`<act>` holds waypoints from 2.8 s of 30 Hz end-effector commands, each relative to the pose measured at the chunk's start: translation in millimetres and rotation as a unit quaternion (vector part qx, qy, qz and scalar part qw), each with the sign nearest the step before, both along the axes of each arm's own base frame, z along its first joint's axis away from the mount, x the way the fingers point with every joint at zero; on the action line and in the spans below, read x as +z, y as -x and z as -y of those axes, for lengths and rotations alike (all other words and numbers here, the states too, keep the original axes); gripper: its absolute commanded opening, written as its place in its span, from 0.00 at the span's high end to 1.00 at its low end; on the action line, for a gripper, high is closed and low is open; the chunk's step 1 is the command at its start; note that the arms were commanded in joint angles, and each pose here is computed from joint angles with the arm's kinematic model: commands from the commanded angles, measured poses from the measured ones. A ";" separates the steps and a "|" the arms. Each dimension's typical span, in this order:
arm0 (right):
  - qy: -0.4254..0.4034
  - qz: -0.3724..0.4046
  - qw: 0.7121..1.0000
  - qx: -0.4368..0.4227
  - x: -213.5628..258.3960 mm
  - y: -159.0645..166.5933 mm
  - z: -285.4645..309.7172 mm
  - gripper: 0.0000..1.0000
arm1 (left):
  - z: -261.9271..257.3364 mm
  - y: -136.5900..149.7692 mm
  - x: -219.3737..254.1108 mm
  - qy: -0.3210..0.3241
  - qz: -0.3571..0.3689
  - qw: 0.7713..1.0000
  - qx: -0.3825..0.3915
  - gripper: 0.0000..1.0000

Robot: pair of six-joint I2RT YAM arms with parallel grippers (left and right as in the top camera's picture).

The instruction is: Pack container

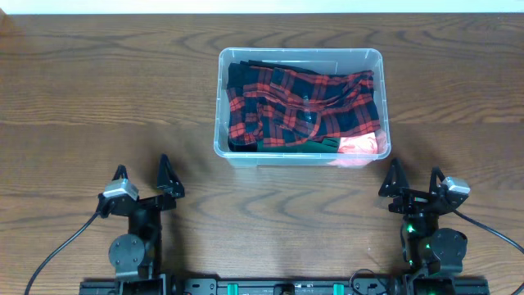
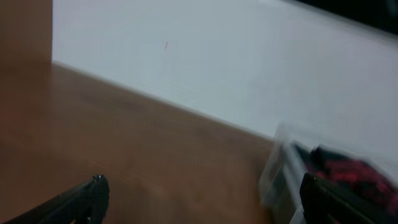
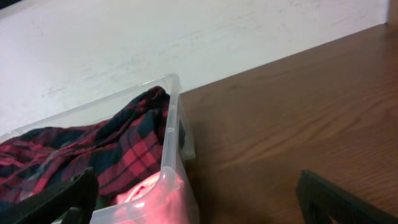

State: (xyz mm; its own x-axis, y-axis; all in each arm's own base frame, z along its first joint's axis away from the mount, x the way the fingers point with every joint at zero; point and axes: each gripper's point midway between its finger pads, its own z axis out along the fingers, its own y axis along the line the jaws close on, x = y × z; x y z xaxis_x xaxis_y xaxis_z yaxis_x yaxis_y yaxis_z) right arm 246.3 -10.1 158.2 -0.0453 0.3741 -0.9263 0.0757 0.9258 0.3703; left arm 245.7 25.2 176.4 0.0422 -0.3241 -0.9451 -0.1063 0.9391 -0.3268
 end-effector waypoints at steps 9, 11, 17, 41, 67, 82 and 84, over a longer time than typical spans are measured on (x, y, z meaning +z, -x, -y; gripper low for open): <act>-0.004 0.002 1.000 -0.007 0.2 0.4 2.8 0.01 | 0.0 3.2 -39.6 0.006 -0.079 0.997 0.002 0.02; -0.004 0.002 1.000 -0.007 0.2 0.4 2.8 0.01 | 0.0 3.2 -39.5 0.006 -0.079 0.997 0.002 0.02; -0.004 0.002 1.000 -0.007 0.2 0.4 2.8 0.01 | 0.0 3.2 -39.7 0.006 -0.080 0.997 0.002 0.02; -0.004 0.002 1.000 -0.007 0.2 0.4 2.8 0.01 | 0.0 3.2 -39.6 0.006 -0.079 0.997 0.002 0.02; -0.004 0.002 1.000 -0.007 0.2 0.4 2.8 0.01 | 0.0 3.2 -39.3 0.006 -0.079 0.997 0.002 0.02; -0.004 0.002 1.000 -0.007 0.2 0.4 2.8 0.01 | 0.0 3.2 -39.3 0.006 -0.079 0.997 0.002 0.02; -0.004 0.002 1.000 -0.007 0.2 0.4 2.8 0.01 | 0.0 3.2 -39.3 0.006 -0.079 0.997 0.002 0.02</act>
